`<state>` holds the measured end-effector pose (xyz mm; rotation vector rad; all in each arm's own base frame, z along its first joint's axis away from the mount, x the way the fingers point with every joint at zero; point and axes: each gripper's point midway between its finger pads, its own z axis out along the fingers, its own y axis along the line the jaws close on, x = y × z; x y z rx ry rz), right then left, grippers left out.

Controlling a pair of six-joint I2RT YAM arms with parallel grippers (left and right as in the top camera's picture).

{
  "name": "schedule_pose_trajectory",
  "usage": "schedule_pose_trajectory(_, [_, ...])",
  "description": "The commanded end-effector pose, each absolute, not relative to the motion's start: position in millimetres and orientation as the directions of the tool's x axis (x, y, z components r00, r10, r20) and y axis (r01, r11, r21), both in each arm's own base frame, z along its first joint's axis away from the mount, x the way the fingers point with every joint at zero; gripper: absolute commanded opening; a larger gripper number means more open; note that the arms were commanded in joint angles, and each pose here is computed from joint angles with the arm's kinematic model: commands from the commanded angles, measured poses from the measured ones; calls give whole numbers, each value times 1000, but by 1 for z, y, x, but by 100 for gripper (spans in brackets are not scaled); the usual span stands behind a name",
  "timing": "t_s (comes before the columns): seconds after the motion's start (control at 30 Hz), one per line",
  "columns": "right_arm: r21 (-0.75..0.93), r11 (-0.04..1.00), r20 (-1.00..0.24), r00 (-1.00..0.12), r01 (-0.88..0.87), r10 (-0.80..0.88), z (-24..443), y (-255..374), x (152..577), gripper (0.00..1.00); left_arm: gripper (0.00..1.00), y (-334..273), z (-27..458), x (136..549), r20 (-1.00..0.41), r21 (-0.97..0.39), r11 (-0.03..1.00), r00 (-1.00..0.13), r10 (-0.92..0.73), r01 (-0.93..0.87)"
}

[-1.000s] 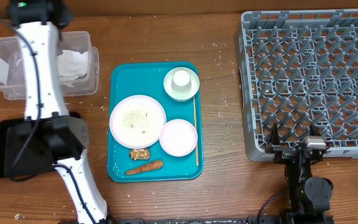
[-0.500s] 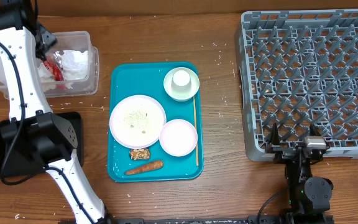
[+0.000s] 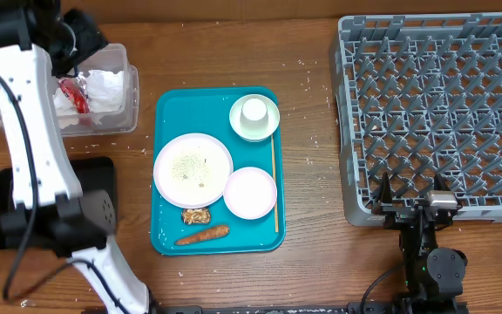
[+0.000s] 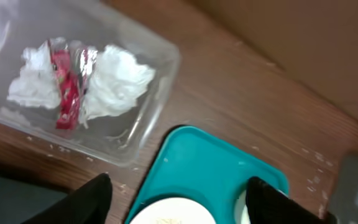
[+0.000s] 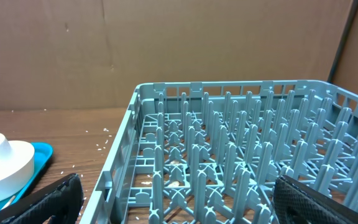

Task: Sort waste into correct bins and load items into the dishwasher
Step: 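Carry the red wrapper left and release it into the clear bin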

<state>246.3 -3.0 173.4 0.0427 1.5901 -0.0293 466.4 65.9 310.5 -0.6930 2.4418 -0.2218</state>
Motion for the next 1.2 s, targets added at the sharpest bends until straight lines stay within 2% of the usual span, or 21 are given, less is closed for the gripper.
schedule_pose_trajectory(0.0, [13, 999, -1000, -12, 50, 13, 172, -4, 246, 100, 100, 62, 347, 445, -578, -253, 870, -655, -487, -423])
schedule_pose_trajectory(0.1, [13, 999, -1000, -12, 50, 13, 172, -4, 246, 100, 100, 55, 343, 435, -545, -255, 872, -683, -487, -418])
schedule_pose_trajectory(0.4, [13, 999, -1000, -12, 50, 13, 172, -4, 246, 100, 100, 39, 307, 395, -329, -226, 867, -803, -497, -444])
schedule_pose_trajectory(0.47, [13, 999, -1000, -12, 50, 13, 172, -4, 246, 100, 100, 21, 307, 396, -304, -293, 884, -841, -447, -364])
schedule_pose_trajectory(0.5, [13, 999, -1000, -12, 50, 13, 172, -4, 246, 100, 100, -3, 313, 397, -291, -395, 887, -883, -369, -240])
schedule_pose_trajectory(0.6, [13, 999, -1000, -12, 50, 13, 172, -4, 246, 100, 100, -30, 324, 396, -279, -520, 844, -908, -311, -129])
schedule_pose_trajectory(0.83, [13, 999, -1000, -12, 50, 13, 172, -4, 246, 100, 100, -64, 333, 390, -281, -577, 816, -929, -242, -38])
schedule_pose_trajectory(0.93, [13, 999, -1000, -12, 50, 13, 172, -4, 246, 100, 100, -78, 328, 388, -291, -528, 849, -937, -191, -9])
schedule_pose_trajectory(1.07, [13, 999, -1000, -12, 50, 13, 172, -4, 246, 100, 100, -86, 312, 388, -311, -377, 926, -943, -121, 6])
schedule_pose_trajectory(1.17, [13, 999, -1000, -12, 50, 13, 172, -4, 246, 100, 100, -99, 308, 386, -317, -337, 941, -946, -74, 39])
